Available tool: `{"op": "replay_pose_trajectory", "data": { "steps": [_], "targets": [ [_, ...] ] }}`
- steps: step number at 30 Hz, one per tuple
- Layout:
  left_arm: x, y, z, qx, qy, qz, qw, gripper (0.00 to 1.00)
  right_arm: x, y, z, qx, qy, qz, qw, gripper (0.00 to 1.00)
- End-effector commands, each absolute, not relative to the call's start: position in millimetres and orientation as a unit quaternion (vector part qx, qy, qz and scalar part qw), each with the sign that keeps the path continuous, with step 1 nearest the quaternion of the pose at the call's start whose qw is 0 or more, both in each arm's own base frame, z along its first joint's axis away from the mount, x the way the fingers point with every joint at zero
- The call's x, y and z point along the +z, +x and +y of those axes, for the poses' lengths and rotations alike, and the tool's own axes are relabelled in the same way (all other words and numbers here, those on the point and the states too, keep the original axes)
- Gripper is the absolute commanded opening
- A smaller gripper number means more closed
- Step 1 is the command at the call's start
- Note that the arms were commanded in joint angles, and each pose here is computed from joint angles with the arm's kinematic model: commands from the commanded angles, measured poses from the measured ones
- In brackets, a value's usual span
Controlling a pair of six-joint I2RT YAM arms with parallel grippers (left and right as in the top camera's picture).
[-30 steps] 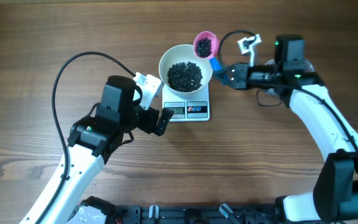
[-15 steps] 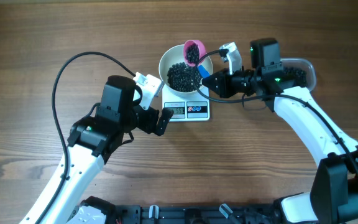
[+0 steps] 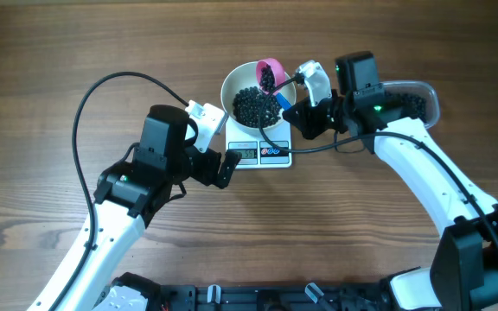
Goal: Scoop item into bowl and weigh 150g on scale
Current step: 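Tip the scoop over the bowl to pour the beans in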
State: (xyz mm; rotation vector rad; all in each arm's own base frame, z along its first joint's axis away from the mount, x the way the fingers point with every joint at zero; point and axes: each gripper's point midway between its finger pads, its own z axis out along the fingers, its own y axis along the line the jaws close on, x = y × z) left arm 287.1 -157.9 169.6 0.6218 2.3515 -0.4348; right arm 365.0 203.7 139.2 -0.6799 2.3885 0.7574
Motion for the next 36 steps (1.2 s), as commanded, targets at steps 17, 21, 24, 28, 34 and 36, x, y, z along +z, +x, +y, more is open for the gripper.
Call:
{"op": "replay_pose_trajectory", "data": {
  "steps": [17, 21, 24, 28, 34, 36],
  "targets": [
    [165.3, 285.2, -159.9, -0.168, 0.245, 0.899, 0.323, 1.00, 145.3, 375.8, 206.0, 0.143, -0.369, 0.859, 0.326, 0.04],
    [165.3, 285.2, -159.9, -0.168, 0.245, 0.899, 0.323, 1.00, 144.3, 378.2, 202.2, 0.123, -0.385, 0.853, 0.330, 0.04],
    [165.4, 285.2, -159.9, -0.168, 0.245, 0.898, 0.323, 1.00, 143.9, 382.0, 197.3, 0.103, -0.389, 0.853, 0.334, 0.04],
    [165.3, 285.1, -159.9, -0.168, 0.245, 0.899, 0.323, 1.00, 146.3, 382.2, 197.3, 0.100, -0.394, 0.849, 0.338, 0.04],
    [165.4, 285.2, -159.9, -0.168, 0.245, 0.898, 0.323, 1.00, 155.1, 383.7, 194.8, 0.084, -0.410, 0.837, 0.352, 0.04],
    [165.4, 285.2, -159.9, -0.168, 0.245, 0.898, 0.323, 1.00, 159.0, 384.0, 194.7, 0.083, -0.410, 0.835, 0.357, 0.04]
  ]
}}
